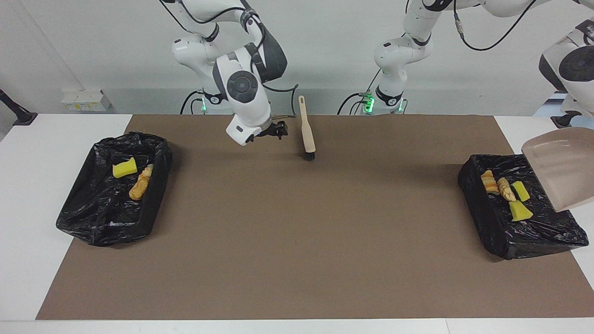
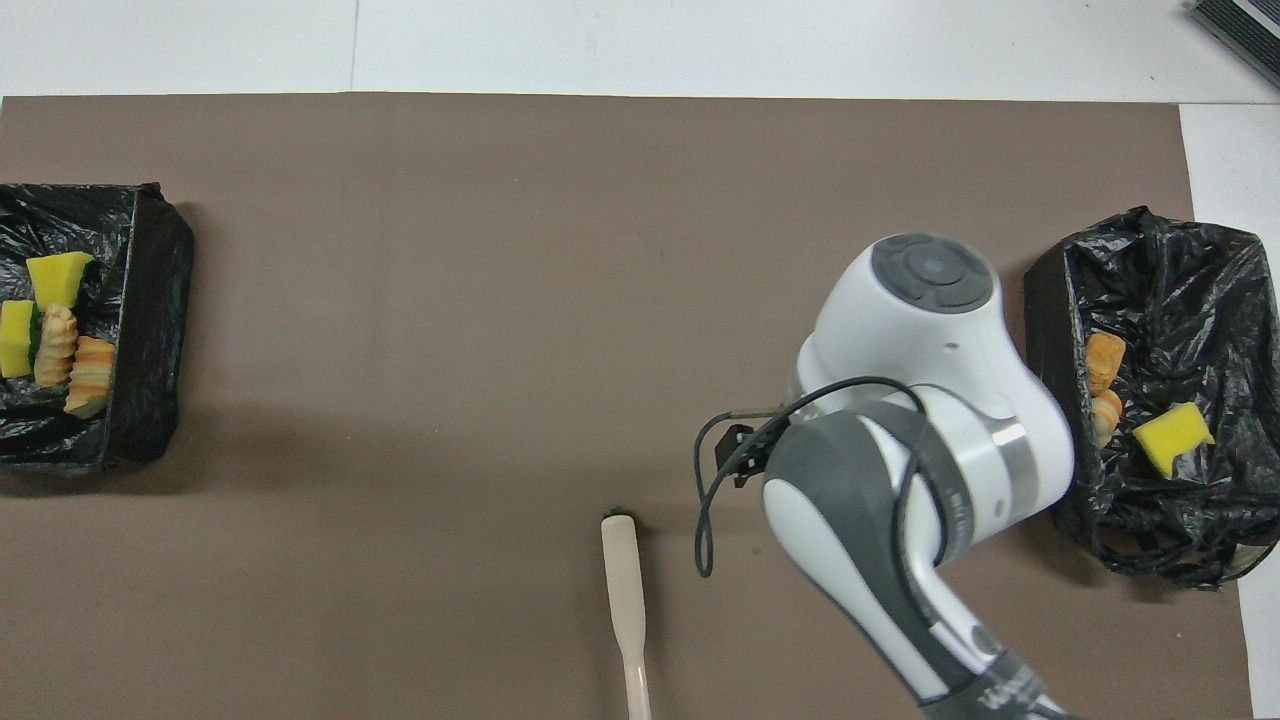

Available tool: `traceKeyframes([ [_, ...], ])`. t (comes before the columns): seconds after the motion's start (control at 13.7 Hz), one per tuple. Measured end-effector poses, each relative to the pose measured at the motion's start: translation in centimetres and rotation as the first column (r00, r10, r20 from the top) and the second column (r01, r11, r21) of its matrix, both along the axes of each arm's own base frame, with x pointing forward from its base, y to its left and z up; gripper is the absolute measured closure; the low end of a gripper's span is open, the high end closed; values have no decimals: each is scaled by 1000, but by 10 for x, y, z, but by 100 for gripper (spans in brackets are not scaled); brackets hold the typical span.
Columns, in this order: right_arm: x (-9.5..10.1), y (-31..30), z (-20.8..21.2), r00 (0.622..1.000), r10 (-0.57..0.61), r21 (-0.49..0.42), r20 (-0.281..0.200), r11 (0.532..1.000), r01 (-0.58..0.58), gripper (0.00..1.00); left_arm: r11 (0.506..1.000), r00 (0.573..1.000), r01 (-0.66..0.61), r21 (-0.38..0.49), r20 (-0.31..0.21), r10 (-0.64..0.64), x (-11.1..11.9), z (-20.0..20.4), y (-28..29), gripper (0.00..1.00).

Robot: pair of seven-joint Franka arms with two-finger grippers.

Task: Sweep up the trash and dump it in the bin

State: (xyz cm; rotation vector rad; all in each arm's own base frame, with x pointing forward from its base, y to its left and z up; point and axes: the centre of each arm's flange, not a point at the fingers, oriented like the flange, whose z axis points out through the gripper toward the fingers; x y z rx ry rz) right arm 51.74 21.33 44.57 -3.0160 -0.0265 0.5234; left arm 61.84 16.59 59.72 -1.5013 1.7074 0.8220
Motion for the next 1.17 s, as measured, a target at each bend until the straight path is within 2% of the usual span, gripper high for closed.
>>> traceKeyframes([
  [0.15, 21, -49, 10, 999, 8, -7, 42, 1000, -7, 0, 998, 999, -33, -52, -32, 31, -1, -10, -51, 69],
  [0.37, 39, -111, 16, 997, -8, -12, 72, 1000, 9, 0, 969, 988, -149, -199, 5, 153, -8, -33, -118, 69],
  [0.51, 52, -152, 35, 991, -71, -10, 115, 997, 73, 0, 915, 953, -273, -297, 46, 299, -18, -53, -162, 69],
  [0.66, 60, -189, 51, 979, -134, -14, 151, 990, 138, 0, 832, 887, -391, -394, 78, 454, -28, -68, -202, 69],
  [0.88, 66, -229, 82, 958, -197, -20, 207, 979, 205, 0, 719, 784, -492, -491, 109, 611, -46, -90, -275, 69],
  [0.95, 65, -236, 94, 956, -206, -21, 211, 976, 215, 0, 669, 732, -530, -521, 118, 671, -54, -99, -303, 69],
  [1.17, 54, -244, 139, 951, -210, -22, 226, 975, 220, 0, 468, 510, -641, -609, 118, 852, -75, -126, -378, 69],
])
